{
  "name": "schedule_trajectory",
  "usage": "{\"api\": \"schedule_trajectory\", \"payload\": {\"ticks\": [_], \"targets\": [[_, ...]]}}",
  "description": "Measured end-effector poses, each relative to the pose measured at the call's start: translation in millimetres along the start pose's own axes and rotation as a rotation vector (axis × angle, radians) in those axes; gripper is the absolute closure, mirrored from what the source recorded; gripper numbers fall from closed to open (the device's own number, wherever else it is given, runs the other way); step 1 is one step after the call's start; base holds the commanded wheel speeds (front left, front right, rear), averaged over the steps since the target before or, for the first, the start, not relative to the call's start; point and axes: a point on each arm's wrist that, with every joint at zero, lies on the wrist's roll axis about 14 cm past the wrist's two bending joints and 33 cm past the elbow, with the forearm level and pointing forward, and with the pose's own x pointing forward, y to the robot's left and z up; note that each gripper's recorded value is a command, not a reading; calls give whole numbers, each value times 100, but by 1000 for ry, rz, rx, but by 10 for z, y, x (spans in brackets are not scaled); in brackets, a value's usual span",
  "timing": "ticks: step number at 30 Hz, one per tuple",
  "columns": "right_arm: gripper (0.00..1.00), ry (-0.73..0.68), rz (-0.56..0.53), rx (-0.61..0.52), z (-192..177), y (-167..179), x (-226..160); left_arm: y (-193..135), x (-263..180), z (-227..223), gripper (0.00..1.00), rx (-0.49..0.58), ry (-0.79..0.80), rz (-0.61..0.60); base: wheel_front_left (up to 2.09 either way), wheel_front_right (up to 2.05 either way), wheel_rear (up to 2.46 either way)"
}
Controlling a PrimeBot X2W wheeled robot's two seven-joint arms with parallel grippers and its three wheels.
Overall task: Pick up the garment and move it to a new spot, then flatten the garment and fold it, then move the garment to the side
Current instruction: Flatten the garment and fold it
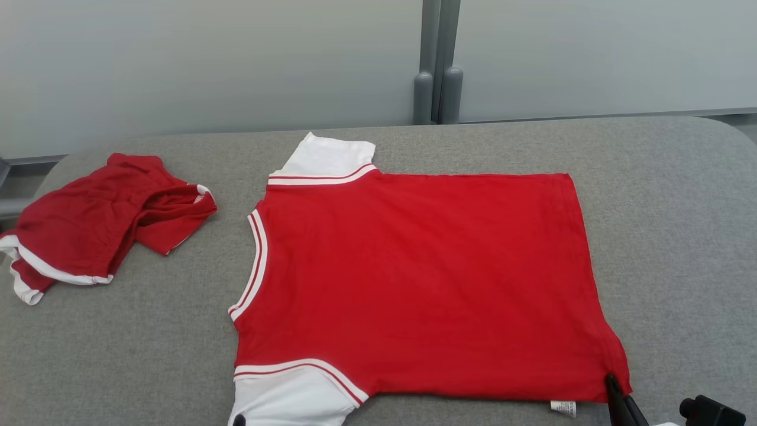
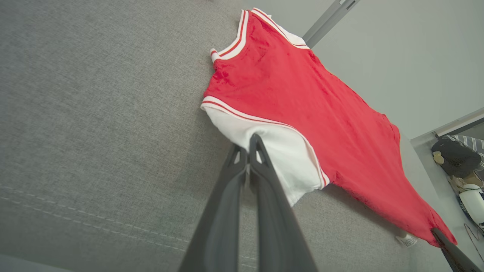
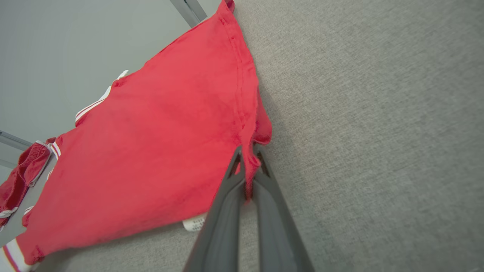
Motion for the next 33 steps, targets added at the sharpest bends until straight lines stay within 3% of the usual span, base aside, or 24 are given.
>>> {"api": "schedule_trajectory", "payload": {"ticks": [11, 23, 33], "targets": [[100, 12, 2, 68, -26, 42, 77, -275, 222, 92, 100, -52, -24, -77, 0, 0, 0], [100, 14, 23, 193, 46, 164, 247, -665, 644, 298, 100, -24, -85, -199, 0, 0, 0], [100, -11, 59, 385, 208, 311, 391, -875, 966, 511, 100, 18, -138, -265, 0, 0, 0]]}}
